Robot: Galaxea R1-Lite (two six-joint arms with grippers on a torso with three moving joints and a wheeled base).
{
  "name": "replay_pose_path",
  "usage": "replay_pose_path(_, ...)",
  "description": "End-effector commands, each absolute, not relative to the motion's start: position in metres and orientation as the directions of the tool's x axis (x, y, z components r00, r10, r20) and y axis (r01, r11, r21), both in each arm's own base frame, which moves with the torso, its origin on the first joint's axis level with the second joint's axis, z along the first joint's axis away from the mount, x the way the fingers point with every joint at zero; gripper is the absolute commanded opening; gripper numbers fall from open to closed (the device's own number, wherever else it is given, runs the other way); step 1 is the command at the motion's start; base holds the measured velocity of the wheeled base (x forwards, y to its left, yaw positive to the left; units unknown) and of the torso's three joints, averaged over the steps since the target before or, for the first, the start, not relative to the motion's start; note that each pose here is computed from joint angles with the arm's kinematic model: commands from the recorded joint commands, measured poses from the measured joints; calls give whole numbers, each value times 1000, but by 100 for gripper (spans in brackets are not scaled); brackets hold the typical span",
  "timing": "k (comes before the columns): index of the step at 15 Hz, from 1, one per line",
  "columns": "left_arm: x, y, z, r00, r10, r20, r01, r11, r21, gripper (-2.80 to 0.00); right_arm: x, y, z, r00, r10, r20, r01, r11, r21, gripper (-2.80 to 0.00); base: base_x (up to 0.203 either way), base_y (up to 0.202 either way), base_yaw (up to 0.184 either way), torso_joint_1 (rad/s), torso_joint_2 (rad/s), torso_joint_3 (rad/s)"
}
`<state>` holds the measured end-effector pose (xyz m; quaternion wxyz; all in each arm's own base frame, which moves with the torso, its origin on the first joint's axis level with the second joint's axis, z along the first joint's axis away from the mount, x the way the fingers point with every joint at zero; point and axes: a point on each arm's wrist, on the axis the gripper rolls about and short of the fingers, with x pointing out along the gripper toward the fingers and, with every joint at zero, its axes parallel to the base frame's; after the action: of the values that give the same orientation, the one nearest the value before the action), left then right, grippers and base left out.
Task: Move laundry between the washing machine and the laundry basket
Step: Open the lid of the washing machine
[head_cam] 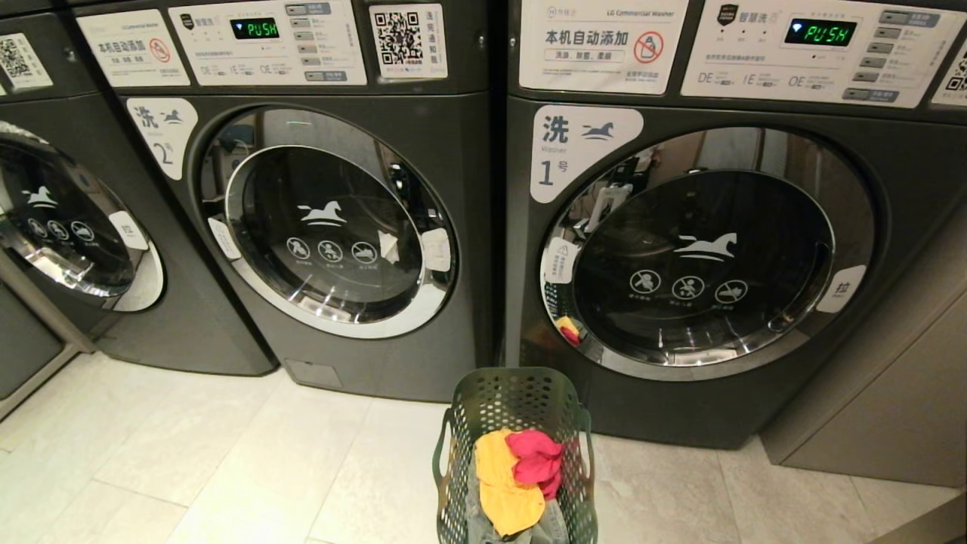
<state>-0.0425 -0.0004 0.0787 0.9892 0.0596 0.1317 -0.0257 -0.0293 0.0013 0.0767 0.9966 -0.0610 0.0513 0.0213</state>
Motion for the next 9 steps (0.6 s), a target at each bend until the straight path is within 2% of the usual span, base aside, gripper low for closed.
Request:
replay_pose_path(1,-43,0,78,963,-35,-267,67,991,112,-280,-29,1,77,994,37,-107,-50,991,-121,-280,0,0,0,0,0,0)
replay_pose_path(5,-43,0,78,963,-35,-267,67,991,112,-280,-29,1,77,994,37,-107,-50,991,-121,-280,0,-1,16,1,-1,1)
replay_pose_path(9,-43,0,78,963,-37,-267,69,991,111,-280,-29,1,77,994,37,-107,-50,991,-121,-280,2,-6,159,2,2,5)
